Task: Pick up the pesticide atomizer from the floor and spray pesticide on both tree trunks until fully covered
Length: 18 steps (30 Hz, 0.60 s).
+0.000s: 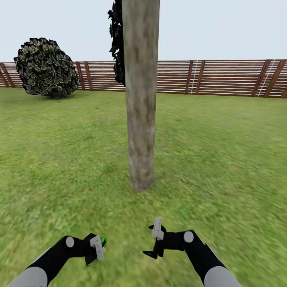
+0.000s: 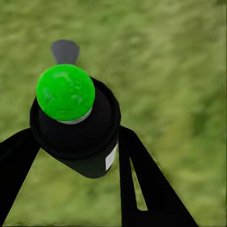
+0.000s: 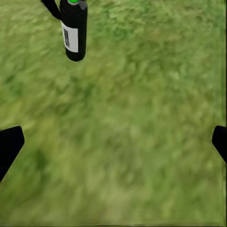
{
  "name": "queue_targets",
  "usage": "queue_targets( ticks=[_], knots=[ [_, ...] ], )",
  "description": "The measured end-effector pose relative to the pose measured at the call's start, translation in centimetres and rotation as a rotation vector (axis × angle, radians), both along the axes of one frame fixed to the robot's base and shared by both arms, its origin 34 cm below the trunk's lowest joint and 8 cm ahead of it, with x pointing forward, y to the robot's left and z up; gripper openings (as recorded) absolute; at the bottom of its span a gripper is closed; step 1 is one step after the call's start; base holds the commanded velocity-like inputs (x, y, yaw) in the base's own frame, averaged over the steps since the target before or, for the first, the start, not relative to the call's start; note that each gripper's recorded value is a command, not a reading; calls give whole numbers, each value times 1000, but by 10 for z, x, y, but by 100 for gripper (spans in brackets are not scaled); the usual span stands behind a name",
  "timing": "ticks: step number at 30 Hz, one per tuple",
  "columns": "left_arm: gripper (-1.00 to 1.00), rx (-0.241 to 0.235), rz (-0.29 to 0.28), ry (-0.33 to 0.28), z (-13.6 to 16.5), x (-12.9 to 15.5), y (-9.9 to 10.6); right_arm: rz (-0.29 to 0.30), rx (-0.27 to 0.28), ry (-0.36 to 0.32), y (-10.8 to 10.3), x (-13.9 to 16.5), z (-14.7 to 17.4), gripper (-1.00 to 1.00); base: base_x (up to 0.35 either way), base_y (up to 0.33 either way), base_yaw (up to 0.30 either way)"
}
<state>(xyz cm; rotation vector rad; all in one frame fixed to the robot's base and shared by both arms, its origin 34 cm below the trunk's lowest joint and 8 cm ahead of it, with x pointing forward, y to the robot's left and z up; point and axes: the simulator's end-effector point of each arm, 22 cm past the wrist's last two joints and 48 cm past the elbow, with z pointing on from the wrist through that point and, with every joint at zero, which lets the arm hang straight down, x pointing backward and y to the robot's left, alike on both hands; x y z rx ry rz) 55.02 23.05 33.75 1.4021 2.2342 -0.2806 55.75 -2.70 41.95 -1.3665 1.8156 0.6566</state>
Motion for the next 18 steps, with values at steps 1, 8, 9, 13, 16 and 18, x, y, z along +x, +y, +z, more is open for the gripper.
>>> queue_targets(
  ticks=[1, 8, 9, 13, 16, 18],
  knots=[
    [-100, -4, 48, -27, 2, 9, 6, -25, -11, -14, -7, 6, -2, 100, 0, 0, 0],
    [-100, -19, 399, -98, -9, 27, 52, -464, -164, -68, -144, 43, -56, 100, 0, 0, 0],
    [-100, -30, 450, -98, -11, 27, 55, -570, -180, -59, -168, 42, -67, 100, 0, 0, 0],
    [-100, -39, 646, -79, -20, 27, 60, -934, -244, -121, -247, 29, -89, 100, 0, 0, 0],
    [-100, -10, 738, -7, -31, 16, 59, -1115, -254, -249, -281, 29, -76, 100, 0, 0, 0],
    [-100, -19, 781, 26, -32, 14, 55, -1177, -269, -288, -293, 25, -72, 100, 0, 0, 0]
  ],
)
